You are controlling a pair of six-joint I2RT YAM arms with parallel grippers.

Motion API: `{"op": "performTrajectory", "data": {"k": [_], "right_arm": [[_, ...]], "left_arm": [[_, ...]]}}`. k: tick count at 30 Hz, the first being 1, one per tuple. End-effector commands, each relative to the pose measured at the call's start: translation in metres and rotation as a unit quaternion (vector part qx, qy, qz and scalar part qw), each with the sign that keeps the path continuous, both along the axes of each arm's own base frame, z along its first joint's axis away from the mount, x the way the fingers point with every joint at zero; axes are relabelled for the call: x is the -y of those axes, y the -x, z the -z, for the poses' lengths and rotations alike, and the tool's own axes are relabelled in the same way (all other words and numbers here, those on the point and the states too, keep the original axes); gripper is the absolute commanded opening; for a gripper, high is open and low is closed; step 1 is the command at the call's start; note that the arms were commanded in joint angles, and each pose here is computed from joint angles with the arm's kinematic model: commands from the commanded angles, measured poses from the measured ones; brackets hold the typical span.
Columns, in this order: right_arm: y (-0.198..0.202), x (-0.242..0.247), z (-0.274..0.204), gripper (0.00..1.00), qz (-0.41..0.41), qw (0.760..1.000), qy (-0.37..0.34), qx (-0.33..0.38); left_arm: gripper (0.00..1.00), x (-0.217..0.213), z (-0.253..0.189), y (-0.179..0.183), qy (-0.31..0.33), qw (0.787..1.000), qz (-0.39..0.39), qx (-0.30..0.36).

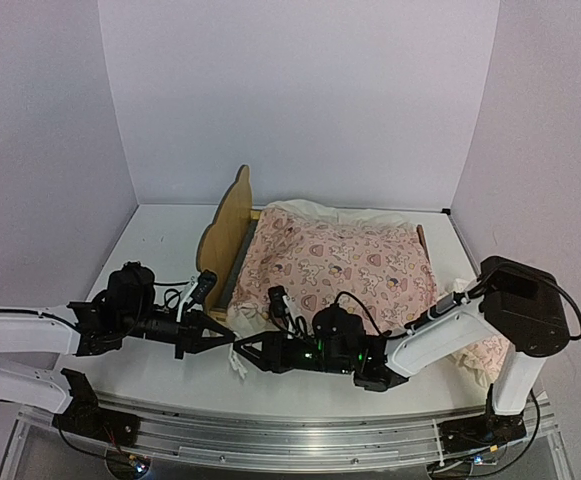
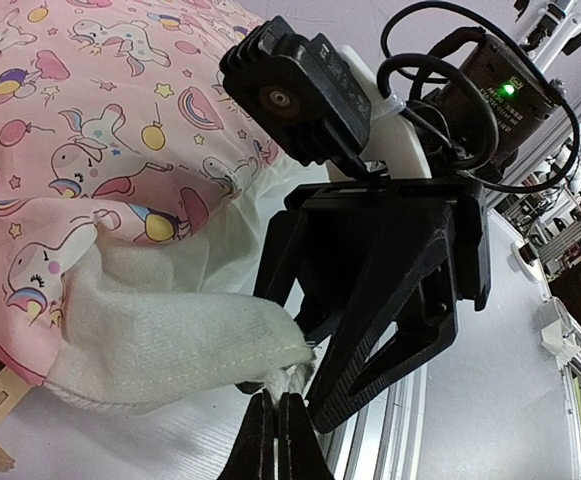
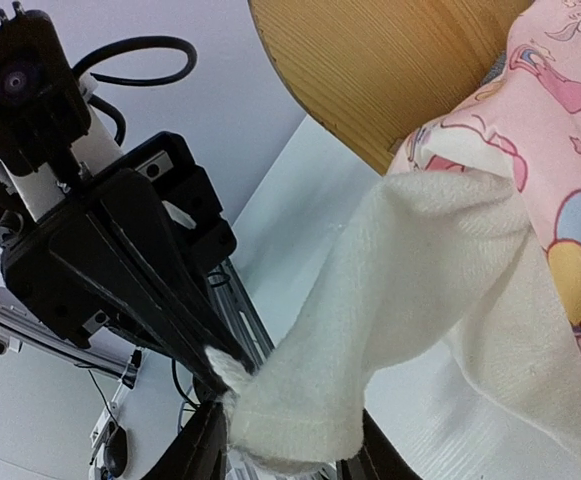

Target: Set up the pet bed

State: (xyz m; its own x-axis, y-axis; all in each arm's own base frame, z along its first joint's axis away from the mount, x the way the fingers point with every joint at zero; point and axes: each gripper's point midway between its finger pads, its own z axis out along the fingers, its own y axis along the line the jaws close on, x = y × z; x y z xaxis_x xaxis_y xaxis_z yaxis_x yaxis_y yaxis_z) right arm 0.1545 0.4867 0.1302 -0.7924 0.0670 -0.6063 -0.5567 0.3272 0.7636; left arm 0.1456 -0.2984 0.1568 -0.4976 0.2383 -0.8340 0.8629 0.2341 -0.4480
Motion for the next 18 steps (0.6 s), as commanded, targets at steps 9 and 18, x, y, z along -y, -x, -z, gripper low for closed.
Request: {"op": "performTrajectory", "data": {"k": [9,18], "right_arm": [[-0.003,-0.021,-0.026,0.2,-0.02,0.998,-0.056,0.019],[-0.006,-0.006,-0.021,0.0,-0.008,0.998,-0.052,0.02]], "left_arm": [[0.0,0.003,-0.007,0.001,0.023,1.0,0.006,0.0],[0.0,0.001,-0.01,-0.006,0.004,1.0,-0.01,0.013]]}}
